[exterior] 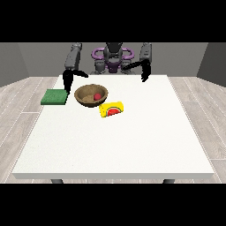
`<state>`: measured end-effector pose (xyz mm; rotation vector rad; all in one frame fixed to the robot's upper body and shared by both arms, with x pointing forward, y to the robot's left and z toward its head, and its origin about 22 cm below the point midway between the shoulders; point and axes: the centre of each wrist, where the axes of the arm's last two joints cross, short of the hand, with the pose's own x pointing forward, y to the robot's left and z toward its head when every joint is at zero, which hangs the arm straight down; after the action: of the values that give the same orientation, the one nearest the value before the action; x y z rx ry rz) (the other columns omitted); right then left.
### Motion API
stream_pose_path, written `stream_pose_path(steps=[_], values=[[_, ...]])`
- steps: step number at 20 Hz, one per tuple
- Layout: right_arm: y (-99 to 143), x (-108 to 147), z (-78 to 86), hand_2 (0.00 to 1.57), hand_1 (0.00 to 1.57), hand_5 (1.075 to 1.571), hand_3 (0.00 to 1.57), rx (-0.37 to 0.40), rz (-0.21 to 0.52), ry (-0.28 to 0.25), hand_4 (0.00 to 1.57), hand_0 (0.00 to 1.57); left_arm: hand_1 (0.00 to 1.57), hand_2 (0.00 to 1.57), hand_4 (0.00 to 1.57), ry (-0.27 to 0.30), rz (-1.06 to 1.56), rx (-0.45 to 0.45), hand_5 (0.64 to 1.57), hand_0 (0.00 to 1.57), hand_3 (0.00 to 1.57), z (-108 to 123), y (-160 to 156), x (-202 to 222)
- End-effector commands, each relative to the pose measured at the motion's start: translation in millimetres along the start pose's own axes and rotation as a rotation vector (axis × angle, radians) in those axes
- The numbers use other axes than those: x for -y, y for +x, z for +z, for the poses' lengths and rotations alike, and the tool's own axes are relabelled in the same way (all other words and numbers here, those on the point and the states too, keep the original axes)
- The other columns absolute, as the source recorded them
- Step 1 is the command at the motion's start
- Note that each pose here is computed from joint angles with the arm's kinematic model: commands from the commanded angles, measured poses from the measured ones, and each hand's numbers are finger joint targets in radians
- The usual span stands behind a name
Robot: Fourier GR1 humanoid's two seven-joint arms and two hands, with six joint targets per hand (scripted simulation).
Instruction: Pick the cup and pour the ball into the bowl, then pick the bowl and place it on the pad
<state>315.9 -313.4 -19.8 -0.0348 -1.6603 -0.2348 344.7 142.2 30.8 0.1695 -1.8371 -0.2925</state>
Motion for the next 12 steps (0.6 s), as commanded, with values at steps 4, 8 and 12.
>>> stream_pose_path(steps=[4,8,12], values=[[-1.5,-20.7,-24.3,0.00,0.00,1.567,0.00,0.014,-0.007,-0.002,0.29,0.00,0.00,0.00,0.00,0.029,0.071,0.063,1.564,0.00,0.00,-0.7,-12.6,-52.6],[-25.9,-1.0,-17.6,0.00,0.00,1.566,0.00,-0.018,-0.015,-0.050,0.24,0.00,0.00,0.00,0.00,-0.028,0.054,0.072,1.564,0.00,0.00,7.7,-1.1,-58.5],[-36.0,-10.6,-19.9,0.00,0.00,1.562,0.00,0.031,-0.004,-0.040,0.20,0.00,0.00,0.00,0.00,-0.025,0.045,0.111,1.565,0.00,0.00,-2.0,14.3,-66.8]])
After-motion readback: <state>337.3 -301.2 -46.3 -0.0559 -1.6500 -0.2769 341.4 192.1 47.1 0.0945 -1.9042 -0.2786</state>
